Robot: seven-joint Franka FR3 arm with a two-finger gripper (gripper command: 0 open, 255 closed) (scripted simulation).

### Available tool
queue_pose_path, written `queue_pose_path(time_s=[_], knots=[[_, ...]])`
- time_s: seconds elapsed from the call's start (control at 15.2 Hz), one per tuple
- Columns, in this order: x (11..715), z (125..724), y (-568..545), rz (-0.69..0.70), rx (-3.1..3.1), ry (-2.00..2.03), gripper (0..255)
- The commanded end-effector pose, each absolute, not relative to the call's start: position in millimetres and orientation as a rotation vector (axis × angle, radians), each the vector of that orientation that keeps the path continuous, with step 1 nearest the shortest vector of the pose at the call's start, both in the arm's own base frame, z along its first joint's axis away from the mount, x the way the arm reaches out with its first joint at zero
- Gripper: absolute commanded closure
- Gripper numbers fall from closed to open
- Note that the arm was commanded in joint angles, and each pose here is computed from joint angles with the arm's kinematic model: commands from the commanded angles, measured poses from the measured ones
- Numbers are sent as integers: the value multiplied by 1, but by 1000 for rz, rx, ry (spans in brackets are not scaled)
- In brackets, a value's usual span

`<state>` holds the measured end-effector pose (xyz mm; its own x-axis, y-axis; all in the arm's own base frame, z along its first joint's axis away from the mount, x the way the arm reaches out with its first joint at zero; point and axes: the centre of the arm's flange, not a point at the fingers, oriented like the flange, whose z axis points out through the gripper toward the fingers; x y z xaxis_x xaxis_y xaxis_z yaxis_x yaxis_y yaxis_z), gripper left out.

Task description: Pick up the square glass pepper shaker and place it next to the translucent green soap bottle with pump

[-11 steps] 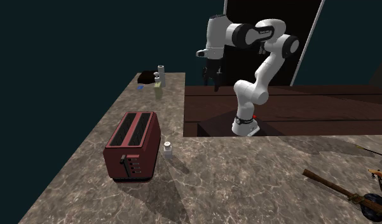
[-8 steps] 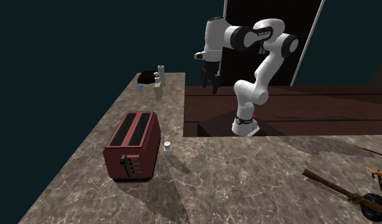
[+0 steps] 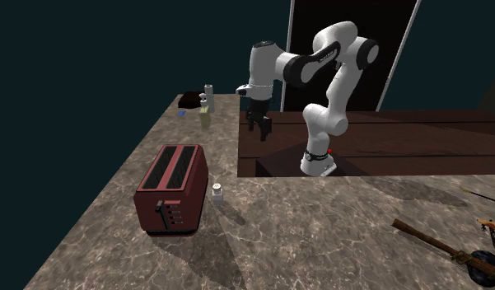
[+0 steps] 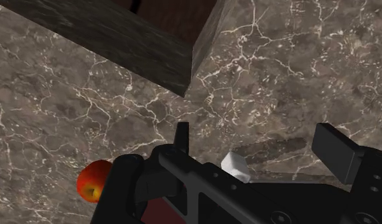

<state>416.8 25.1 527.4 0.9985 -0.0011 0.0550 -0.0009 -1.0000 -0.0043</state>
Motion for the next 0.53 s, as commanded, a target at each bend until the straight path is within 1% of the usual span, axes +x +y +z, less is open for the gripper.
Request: queue_pose_path(time_s=[0.0,0.46], knots=[[440,514,30,-88,-3142,8,0],[517,465,52,-90,-3163,29,0]])
